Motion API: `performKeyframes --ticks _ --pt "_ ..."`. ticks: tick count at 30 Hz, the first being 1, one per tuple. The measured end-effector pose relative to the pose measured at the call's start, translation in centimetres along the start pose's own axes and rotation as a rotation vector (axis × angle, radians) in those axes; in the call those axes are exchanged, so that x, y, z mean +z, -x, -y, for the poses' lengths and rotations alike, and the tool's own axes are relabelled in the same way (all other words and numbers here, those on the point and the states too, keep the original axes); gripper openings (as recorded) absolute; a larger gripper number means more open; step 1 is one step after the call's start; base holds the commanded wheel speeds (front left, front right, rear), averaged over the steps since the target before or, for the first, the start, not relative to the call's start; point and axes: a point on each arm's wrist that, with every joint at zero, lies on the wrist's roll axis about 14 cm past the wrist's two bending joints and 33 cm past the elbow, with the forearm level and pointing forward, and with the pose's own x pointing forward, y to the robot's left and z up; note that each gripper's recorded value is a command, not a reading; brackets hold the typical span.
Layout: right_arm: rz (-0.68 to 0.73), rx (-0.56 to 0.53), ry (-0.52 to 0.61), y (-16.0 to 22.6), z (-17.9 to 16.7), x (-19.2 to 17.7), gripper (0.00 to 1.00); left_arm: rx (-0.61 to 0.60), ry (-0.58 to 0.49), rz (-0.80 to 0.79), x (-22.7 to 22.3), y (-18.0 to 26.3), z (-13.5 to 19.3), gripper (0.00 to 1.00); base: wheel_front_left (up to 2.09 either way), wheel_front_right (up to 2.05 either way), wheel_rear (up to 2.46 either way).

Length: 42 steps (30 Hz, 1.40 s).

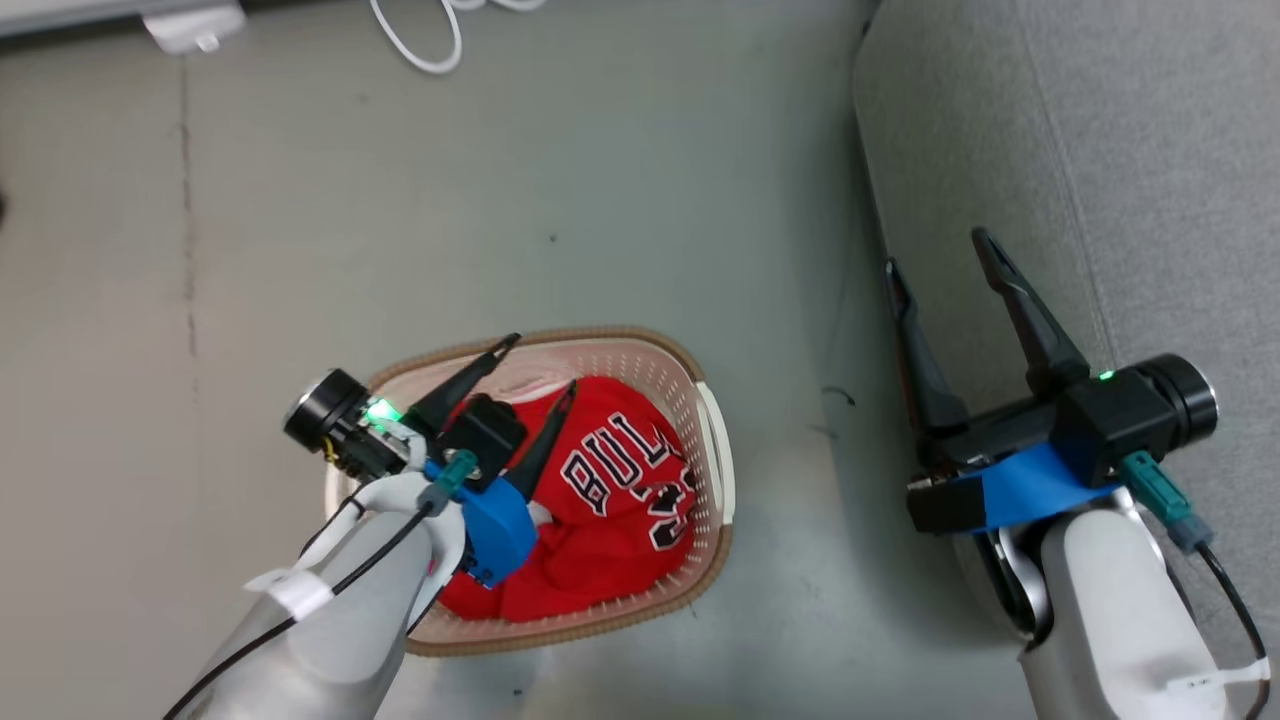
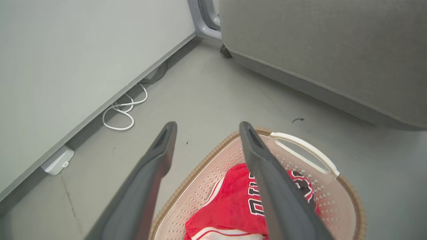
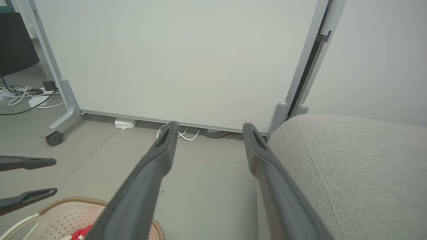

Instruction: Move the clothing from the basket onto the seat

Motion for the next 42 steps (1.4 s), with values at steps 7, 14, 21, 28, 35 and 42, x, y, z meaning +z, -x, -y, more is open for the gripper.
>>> performKeyframes --ticks 7,14,21,28,35,42 --pt "-0.028 0.021 0.015 -1.9 -0.2 -2.2 1.00 -0.174 -0.071 -0.169 -6.1 -1.8 2.7 1.00 0.00 0.00 0.00" --pt "-0.054 0.041 0.032 -3.4 -0.4 -4.5 1.00 -0.294 -0.182 -0.350 -12.5 -1.9 3.0 1.00 0.00 0.00 0.00" --pt "-0.087 0.054 0.036 -4.3 -0.5 -7.1 1.00 -0.377 -0.268 -0.454 -16.7 -2.7 2.6 1.00 0.00 0.00 0.00" --pt "-0.104 0.064 0.037 -5.0 -0.7 -9.1 1.00 -0.454 -0.343 -0.509 -20.0 -4.0 2.9 1.00 0.00 0.00 0.00" --pt "-0.123 0.068 0.041 -5.2 -0.6 -10.8 1.00 -0.511 -0.375 -0.543 -22.5 -4.8 3.8 1.00 0.00 0.00 0.00" --pt "-0.145 0.061 0.056 -4.9 -0.2 -12.1 1.00 -0.531 -0.394 -0.551 -23.9 -5.9 3.8 1.00 0.00 0.00 0.00"
